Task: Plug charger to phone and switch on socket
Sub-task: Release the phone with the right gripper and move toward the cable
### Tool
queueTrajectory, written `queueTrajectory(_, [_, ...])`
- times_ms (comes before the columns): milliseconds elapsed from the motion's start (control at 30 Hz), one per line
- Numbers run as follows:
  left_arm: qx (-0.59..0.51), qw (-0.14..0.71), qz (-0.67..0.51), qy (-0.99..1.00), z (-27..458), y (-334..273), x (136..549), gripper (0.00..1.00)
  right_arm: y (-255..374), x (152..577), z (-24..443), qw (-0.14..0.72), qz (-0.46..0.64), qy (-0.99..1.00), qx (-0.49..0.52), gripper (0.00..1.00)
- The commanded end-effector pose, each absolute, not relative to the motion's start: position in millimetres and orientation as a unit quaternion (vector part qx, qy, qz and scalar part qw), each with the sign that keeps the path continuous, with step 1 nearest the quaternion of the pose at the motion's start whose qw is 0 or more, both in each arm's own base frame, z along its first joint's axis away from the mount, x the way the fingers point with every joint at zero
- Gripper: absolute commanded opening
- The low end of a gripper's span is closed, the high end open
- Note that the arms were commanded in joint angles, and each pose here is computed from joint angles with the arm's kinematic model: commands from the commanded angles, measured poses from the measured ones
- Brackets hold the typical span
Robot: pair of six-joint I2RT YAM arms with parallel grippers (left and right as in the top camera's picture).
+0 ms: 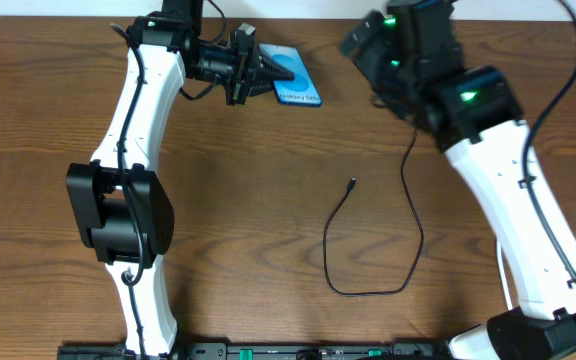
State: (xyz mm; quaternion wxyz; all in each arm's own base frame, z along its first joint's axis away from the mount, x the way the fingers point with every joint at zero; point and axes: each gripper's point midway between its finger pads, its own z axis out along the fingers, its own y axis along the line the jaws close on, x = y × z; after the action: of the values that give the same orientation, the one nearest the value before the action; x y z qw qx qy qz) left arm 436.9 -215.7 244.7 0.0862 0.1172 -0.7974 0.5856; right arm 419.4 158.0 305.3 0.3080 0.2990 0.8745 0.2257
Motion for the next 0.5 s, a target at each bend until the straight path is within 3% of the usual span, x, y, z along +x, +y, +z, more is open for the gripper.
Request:
queueTrajectory(0, [-0.007,-0.011,0.599,-0.801,264.5,-214.3,432.0,0.07,142.4,401.2,285.7,0.276,0.171,0.932,0.164,0.99])
queueTrajectory(267, [0.028,-0.019,0.515,-0.857,230.6,-200.3,436.3,0.07,133.1,361.2,209.7,0.155,0.106,0.979,0.077,0.99])
queueTrajectory(467, [0.049,-0.016,0.463,-0.885,212.1,-190.3,435.1,0.07,137.1,347.7,145.3,0.114,0.095,0.985,0.084,0.99])
